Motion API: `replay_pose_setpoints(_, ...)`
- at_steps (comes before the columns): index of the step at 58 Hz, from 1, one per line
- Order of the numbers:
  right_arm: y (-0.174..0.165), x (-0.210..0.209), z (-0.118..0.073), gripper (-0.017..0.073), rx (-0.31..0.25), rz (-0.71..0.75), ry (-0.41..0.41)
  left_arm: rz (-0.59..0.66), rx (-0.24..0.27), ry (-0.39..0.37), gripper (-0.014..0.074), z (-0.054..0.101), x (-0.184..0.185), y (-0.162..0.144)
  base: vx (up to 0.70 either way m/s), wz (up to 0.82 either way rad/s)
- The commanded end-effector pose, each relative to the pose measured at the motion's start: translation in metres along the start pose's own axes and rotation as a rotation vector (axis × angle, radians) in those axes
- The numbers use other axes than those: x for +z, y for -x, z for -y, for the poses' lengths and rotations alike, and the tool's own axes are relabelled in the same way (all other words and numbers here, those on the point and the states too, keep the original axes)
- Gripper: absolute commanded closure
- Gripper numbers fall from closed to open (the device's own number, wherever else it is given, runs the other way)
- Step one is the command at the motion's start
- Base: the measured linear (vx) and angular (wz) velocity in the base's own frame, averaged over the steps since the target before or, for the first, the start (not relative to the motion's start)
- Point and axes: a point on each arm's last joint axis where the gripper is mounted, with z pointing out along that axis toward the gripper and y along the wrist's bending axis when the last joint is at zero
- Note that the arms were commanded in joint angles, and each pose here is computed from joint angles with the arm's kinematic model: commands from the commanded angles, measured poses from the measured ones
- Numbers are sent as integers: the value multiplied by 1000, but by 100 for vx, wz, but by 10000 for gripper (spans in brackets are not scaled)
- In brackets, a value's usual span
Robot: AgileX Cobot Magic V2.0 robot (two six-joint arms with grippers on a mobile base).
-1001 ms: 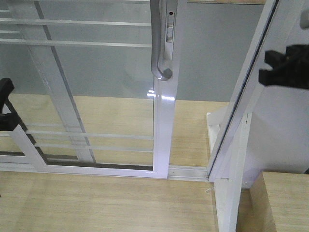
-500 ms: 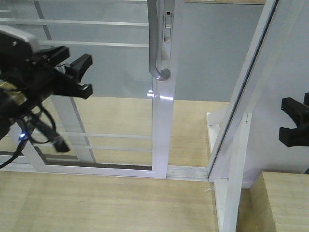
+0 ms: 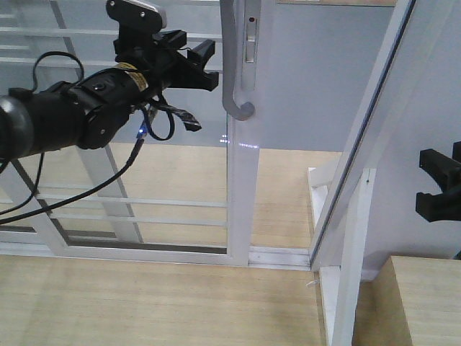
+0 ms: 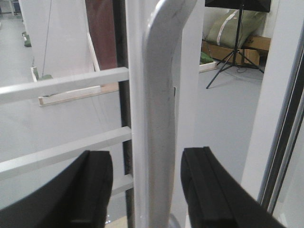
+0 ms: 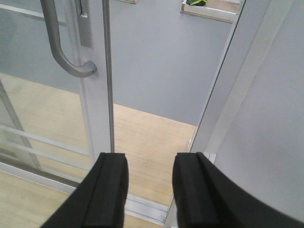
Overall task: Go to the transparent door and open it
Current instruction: 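Release the handle with the right gripper and bring the left gripper to it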
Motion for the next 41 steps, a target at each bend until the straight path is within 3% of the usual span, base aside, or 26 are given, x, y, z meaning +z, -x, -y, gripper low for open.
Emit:
replay_pose_setpoints(1,15,-5,3,243,-2,105,-19,167,-40,-31,131,7,3,37,0,0)
replay_pose_setpoints(41,15,-5,3,243,-3,105,-19,162,-39,-32,155,9,60,30,0,0)
